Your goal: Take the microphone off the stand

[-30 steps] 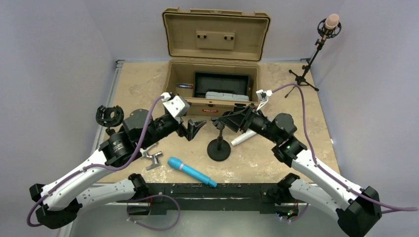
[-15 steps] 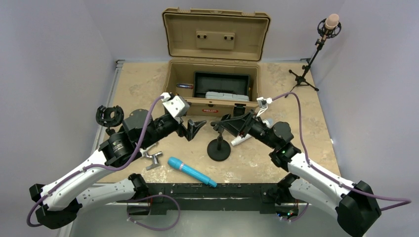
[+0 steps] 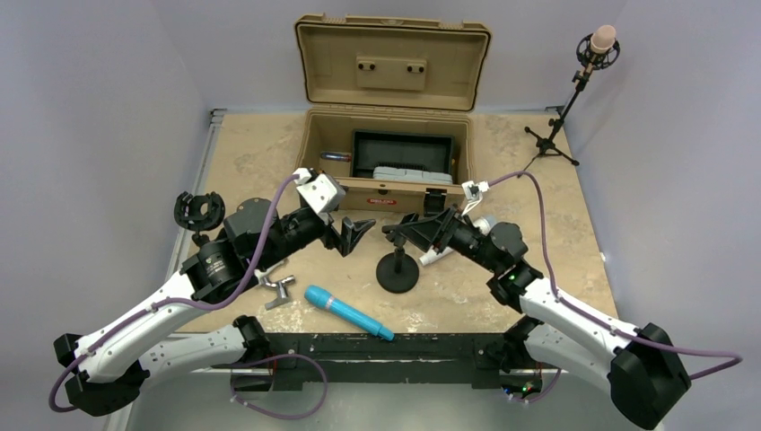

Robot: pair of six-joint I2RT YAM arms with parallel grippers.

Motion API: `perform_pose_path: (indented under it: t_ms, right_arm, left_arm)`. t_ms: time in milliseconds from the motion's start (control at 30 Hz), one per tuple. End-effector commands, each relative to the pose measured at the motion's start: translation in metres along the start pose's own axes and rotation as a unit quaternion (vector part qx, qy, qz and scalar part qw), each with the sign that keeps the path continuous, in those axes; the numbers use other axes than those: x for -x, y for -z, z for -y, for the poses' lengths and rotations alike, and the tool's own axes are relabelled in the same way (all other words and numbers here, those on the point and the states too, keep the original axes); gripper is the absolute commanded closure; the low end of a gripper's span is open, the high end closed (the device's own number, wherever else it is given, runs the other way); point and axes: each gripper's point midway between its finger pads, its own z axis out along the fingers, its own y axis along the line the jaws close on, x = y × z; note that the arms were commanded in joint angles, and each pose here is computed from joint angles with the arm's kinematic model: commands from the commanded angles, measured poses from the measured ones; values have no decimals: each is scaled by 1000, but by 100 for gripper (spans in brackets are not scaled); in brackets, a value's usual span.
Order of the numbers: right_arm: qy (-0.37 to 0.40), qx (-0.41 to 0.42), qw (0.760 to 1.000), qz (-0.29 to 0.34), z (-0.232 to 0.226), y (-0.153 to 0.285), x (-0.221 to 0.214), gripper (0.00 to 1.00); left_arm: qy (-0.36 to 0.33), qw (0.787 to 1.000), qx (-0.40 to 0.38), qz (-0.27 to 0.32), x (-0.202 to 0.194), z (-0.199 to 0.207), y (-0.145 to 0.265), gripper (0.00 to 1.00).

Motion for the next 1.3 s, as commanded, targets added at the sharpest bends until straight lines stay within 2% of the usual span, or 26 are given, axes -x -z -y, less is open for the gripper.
perform_pose_path:
  t_ms: [0, 300, 400, 533, 633, 833, 933, 1000, 1067, 1167, 1267]
  right_arm:
    - [-12, -121, 990, -71, 74, 14, -50, 39]
    - [-16, -129, 989, -76, 82, 17, -56, 38]
    - [-3, -127, 989, -76, 75, 12, -48, 34]
    - [61, -147, 986, -40, 48, -2, 2, 20]
    - [108, -188, 976, 3, 37, -3, 43, 15]
    - [152, -278, 947, 54, 40, 14, 86, 11]
    - [107, -362, 910, 169, 43, 55, 124, 16]
    - [82, -359, 895, 253, 32, 85, 144, 18]
    - [61, -323, 888, 323, 20, 108, 154, 20]
    - [18, -319, 860, 398, 29, 142, 156, 20]
    - [18, -353, 819, 453, 44, 164, 165, 17]
  left_arm:
    - [1, 1000, -6, 21, 14, 3, 1, 20]
    - [1, 1000, -8, 20, 13, 4, 1, 20]
    - [1, 1000, -9, 19, 13, 5, 0, 20]
    - [2, 1000, -11, 18, 13, 6, -1, 20]
    - [2, 1000, -12, 18, 13, 6, 0, 20]
    - [2, 1000, -12, 21, 15, 6, 3, 20]
    - [3, 1000, -12, 22, 16, 6, 3, 20]
    - [2, 1000, -14, 22, 16, 7, 3, 20]
    - [2, 1000, -18, 22, 16, 9, 2, 20]
    - [2, 1000, -20, 19, 14, 10, 1, 20]
    - [2, 1000, -21, 18, 14, 11, 0, 20]
